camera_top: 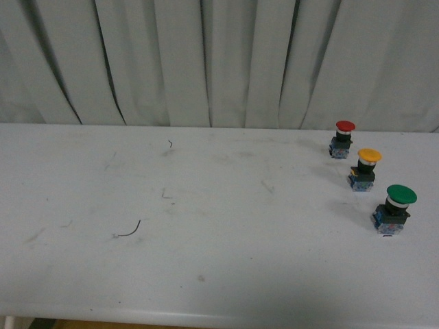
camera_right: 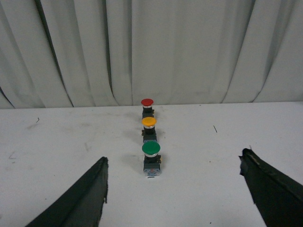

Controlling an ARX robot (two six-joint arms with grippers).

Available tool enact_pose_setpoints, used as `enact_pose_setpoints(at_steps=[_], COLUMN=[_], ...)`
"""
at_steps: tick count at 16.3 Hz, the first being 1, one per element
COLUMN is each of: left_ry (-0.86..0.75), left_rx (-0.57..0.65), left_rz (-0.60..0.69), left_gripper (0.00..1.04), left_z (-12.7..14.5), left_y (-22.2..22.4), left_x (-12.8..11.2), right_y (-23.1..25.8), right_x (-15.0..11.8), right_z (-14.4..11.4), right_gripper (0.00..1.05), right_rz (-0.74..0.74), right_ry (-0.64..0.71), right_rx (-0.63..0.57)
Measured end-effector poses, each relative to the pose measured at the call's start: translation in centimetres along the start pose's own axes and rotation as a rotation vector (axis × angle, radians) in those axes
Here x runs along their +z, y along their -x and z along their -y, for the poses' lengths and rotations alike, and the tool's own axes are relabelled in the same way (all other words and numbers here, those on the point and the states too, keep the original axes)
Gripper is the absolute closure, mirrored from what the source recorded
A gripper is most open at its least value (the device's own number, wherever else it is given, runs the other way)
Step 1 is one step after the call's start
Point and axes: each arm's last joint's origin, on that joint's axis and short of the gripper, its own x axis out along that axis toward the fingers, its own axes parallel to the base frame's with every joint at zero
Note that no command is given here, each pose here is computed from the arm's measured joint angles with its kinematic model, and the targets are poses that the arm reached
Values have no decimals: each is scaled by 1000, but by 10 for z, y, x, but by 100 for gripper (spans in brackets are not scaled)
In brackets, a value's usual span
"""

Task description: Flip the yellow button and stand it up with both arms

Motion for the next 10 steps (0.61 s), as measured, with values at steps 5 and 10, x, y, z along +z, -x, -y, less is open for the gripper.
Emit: enact_pose_setpoints(at_steps=[5, 10], left_ry=[0, 0], left_rx=[0, 0], left_rz=[0, 0], left_gripper=[7, 7], left_z=[0, 0], left_y=[0, 0], left_x=[0, 0], right_y=[0, 0], right_x=[0, 0], right_z=[0, 0], right_gripper=[6, 6], right_rz=[0, 0], right_ry=[0, 0], right_rx=[0, 0])
